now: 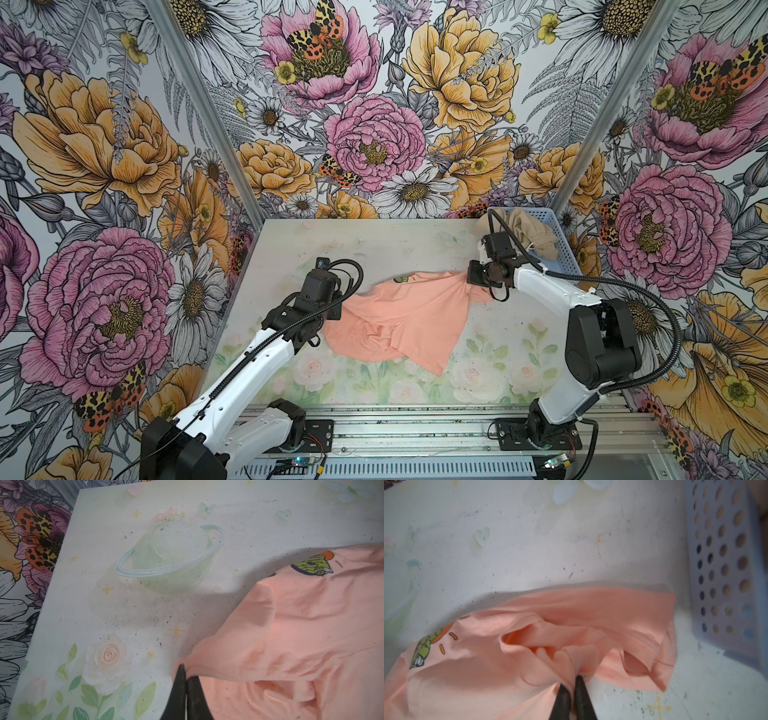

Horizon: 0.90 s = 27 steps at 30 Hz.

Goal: Fold and stack the mixed laundry pile

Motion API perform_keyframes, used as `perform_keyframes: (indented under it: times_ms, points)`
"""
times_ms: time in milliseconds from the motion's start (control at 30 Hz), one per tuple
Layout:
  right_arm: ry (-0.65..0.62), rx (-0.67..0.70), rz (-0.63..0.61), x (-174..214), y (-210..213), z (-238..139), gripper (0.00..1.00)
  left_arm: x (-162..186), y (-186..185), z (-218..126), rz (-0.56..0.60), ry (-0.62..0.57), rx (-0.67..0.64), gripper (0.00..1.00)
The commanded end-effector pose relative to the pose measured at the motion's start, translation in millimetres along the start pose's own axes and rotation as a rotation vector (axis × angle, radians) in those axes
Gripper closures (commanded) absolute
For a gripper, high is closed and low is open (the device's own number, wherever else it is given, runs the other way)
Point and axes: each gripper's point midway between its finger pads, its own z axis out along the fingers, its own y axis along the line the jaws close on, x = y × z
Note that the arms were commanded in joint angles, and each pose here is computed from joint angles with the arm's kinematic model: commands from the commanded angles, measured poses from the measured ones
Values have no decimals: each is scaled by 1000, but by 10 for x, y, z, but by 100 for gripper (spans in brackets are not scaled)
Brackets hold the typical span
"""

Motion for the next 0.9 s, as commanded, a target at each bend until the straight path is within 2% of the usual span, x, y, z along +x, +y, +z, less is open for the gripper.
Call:
perform_keyframes:
  times_ms: [0,67,133,300,400,600,867]
  points:
    - [91,-25,-49,87,76,19,64,-12,-81,45,-14,-10,28,100]
    - [126,-57,-44,254,183,-77,52,0,-87,62,-16,-4,28,100]
    - [180,-83,-45,588,302,-183,45,15,-94,83,-15,1,29,100]
    - [339,-115,-24,1628,527,-342,44,27,-118,109,-12,3,34,100]
    - [389,-104,-4,2083,609,-406,44,8,-132,89,-7,-3,40,100]
    - [396,-27,73,2396,503,-430,45,14,-138,68,-10,-8,48,100]
    - [453,25,68,2673,528,-322,50,59,-130,28,-19,-16,54,100]
